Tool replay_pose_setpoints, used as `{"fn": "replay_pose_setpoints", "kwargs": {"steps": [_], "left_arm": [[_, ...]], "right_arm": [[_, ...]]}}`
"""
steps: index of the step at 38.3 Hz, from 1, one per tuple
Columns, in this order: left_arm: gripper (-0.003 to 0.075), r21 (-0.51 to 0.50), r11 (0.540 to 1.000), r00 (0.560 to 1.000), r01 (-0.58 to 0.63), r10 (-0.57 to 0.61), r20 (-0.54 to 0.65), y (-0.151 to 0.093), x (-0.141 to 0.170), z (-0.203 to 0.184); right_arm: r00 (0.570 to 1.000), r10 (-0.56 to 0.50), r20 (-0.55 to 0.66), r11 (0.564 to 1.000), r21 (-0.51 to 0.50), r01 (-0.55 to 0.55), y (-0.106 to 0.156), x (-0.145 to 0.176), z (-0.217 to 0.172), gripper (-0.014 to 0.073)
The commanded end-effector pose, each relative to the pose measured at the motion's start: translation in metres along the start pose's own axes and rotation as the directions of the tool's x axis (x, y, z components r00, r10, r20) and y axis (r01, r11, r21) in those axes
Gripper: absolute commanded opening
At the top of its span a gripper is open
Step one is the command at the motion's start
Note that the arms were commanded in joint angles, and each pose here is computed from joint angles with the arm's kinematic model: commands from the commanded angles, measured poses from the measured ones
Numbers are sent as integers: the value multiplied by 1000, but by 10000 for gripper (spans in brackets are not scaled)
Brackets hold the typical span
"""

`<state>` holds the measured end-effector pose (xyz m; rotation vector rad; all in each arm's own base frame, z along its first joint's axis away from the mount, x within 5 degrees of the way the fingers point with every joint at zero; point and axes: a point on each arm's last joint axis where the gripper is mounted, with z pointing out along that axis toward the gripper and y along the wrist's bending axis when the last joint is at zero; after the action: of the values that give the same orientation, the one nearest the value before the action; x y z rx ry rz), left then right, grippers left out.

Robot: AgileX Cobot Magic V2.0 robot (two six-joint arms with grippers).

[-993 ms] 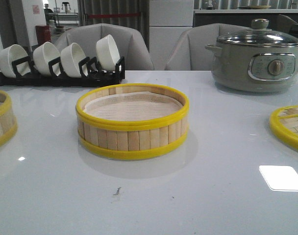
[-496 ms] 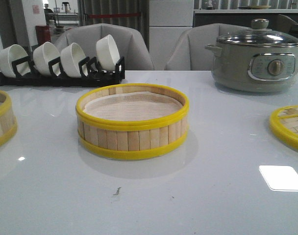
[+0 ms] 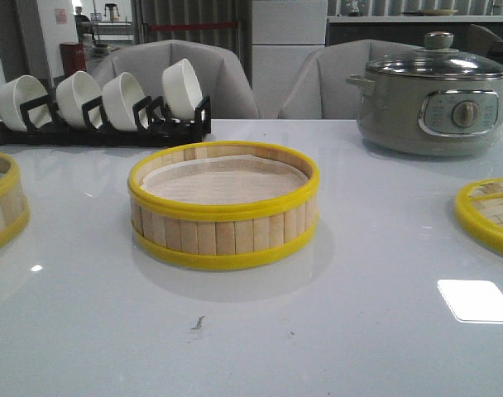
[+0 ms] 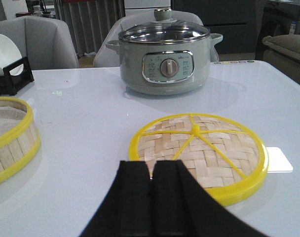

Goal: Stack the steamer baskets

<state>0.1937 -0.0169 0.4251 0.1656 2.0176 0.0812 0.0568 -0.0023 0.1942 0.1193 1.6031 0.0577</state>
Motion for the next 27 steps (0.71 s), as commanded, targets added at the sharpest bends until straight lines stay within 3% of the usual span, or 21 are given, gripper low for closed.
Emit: {"fn": "replay_pose_setpoints", "kwargs": {"steps": [1,9,14,21,27], "left_arm": [[88,-10,1000,995,-7,8,103,2,-14,-10],[88,-25,999,998,-22,23,63,3,-10,-10],[88,-62,996,997,-59,62,46,6,-9,-10],[88,-71,995,996,-69,72,50,7,-9,-10],[88,-69,995,996,-66,69,48,7,-9,-10]], "right_arm": [[991,-15,129,1000,-11,16,2,-14,-3,50],[961,-4,276,999,-34,14,4,-32,-7,50],[945,-20,326,999,-30,32,8,-68,-18,50],[993,-30,117,999,18,28,12,-126,-27,50],[1000,-20,-21,999,31,20,16,-162,4,50]]}}
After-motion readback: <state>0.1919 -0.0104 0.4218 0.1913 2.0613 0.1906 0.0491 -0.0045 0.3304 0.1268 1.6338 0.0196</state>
